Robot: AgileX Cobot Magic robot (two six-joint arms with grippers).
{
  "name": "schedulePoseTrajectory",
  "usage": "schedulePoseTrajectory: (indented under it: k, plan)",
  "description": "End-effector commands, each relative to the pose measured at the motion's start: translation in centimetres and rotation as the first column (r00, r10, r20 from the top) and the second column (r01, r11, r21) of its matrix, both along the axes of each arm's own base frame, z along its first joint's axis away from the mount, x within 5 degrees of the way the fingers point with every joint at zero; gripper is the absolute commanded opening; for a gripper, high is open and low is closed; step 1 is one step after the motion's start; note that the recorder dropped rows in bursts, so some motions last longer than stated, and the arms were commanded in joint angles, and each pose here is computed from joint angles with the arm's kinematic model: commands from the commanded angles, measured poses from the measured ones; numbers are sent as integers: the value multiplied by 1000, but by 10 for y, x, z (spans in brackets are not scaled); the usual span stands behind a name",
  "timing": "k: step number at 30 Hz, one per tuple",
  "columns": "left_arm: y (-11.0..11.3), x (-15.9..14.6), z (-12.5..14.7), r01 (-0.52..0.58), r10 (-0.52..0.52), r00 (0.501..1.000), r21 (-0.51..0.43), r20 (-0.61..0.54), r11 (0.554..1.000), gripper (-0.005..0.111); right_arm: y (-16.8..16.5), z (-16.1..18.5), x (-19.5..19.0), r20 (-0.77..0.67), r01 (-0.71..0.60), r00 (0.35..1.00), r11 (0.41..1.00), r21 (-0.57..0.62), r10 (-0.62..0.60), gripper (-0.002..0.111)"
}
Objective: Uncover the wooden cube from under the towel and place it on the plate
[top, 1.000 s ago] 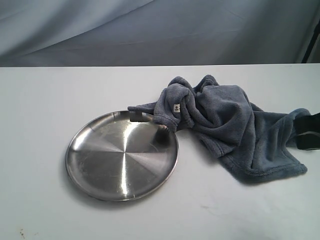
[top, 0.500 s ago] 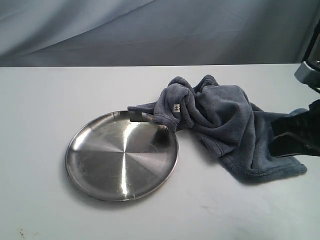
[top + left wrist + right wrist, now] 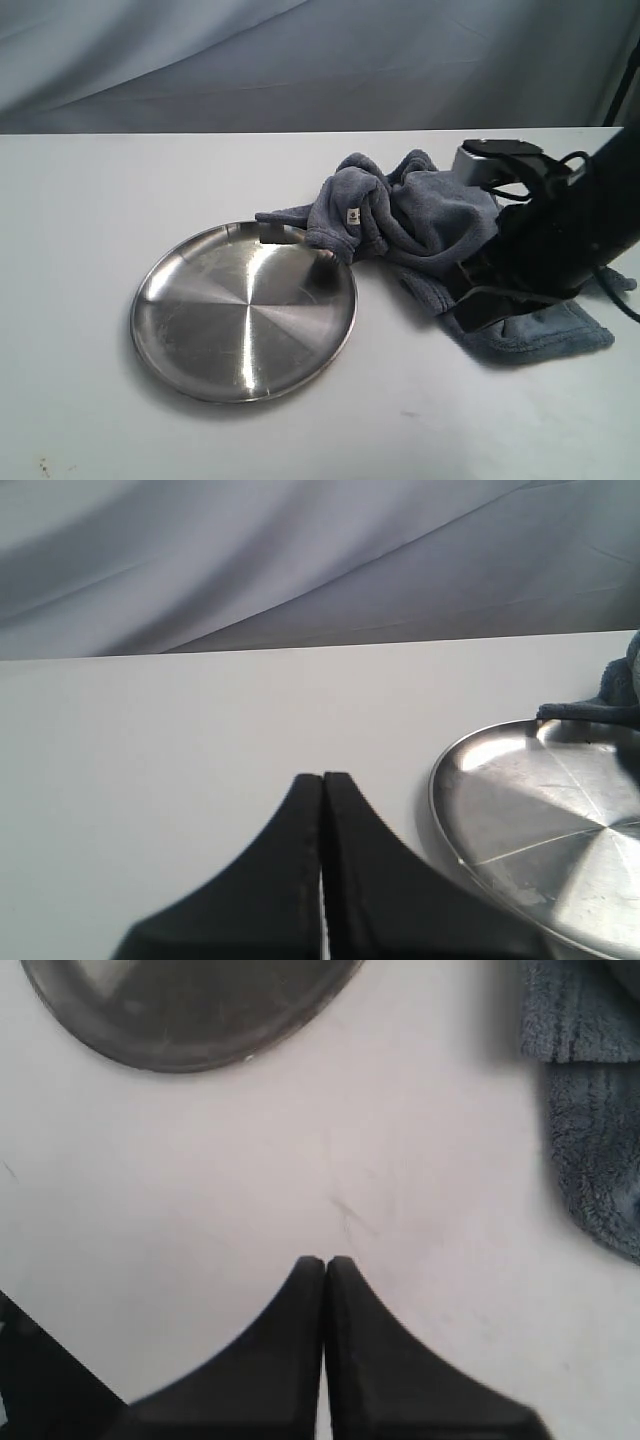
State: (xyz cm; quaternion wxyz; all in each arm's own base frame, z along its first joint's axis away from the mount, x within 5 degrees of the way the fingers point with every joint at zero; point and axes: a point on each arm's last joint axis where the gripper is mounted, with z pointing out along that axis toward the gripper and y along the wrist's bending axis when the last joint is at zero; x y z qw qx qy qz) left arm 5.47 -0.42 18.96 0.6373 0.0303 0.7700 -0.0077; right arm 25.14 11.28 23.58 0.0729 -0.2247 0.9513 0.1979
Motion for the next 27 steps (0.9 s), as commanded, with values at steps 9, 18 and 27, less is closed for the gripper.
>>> schedulePoseTrajectory:
  k: [9, 18, 27]
  plan:
    - [0, 0, 0, 2, -2, 1000, -4, 11, 1000, 0, 39, -2, 36, -98, -89, 993, 976, -197, 70, 0]
    - [0, 0, 0, 2, -2, 1000, -4, 11, 1000, 0, 59, 14, 74, -52, -81, 996, 980, -179, 73, 0]
    - [0, 0, 0, 2, -2, 1000, -4, 11, 1000, 0, 75, 27, 114, 52, -47, 997, 985, -165, 56, 0]
